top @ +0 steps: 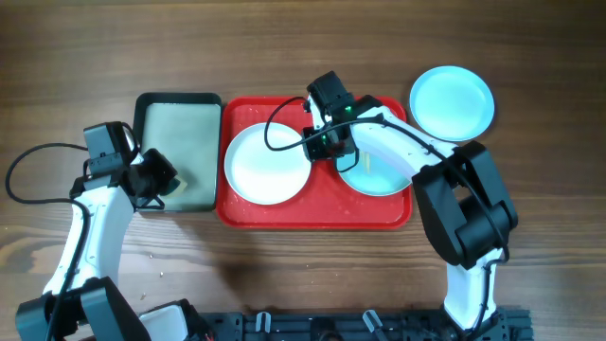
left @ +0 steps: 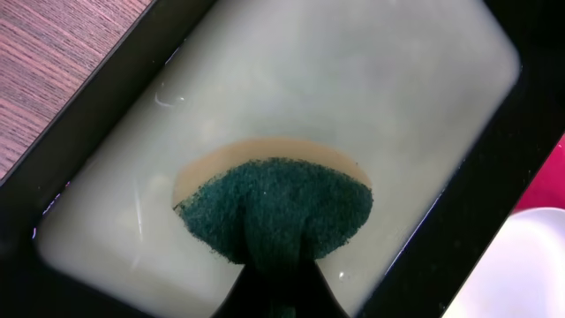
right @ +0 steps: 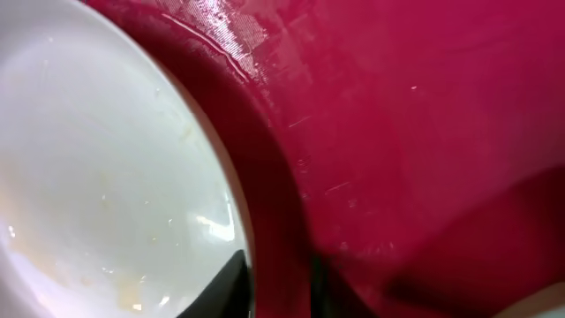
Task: Clean dirty plates on tray and stack at the side
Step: 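Lift the white plate off the red tray with the right gripper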
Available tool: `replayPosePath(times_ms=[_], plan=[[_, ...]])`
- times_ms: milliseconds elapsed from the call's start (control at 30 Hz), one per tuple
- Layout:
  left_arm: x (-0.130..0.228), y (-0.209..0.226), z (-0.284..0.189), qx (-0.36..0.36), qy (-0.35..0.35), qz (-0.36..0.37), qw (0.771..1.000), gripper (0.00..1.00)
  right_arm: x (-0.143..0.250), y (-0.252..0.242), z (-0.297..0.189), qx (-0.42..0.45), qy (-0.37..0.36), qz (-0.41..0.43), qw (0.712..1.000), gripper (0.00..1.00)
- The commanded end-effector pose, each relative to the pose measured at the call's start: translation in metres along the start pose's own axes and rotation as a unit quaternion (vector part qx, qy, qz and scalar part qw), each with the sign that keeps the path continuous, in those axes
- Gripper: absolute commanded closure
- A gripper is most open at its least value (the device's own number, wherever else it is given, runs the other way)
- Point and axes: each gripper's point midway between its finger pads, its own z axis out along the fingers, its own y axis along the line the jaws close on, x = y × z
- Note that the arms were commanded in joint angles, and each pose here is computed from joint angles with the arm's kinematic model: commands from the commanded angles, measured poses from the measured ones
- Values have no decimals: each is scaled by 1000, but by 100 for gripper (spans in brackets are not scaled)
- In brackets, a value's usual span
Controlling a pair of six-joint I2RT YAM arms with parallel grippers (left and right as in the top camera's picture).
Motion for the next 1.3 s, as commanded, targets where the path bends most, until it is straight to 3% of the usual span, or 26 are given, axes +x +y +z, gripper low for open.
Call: replayPosePath(times_ms=[0,167,233,367,833,1267], plan=[[3,6,3,-9,3,-11,1000,96,5,-8,6,19,6,12,1000,87],[0,8,3,-17,-4,-10,1000,96,5,-8,6,19,5,20,1000,90],[0,8,3,-17,-4,-10,1000,96,2,-13,6,34,-2,19,999,96],[0,8,3,-16,-4,12,1000,96,-6,-12,3,37,-17,14,999,95],[0,8,3,-16,-4,23,1000,96,-95,26,-109,53,-134,-13,989,96],[0,8,3,-16,-4,13,1000,96,-93,17,-107,75,-131,-8,989,96]])
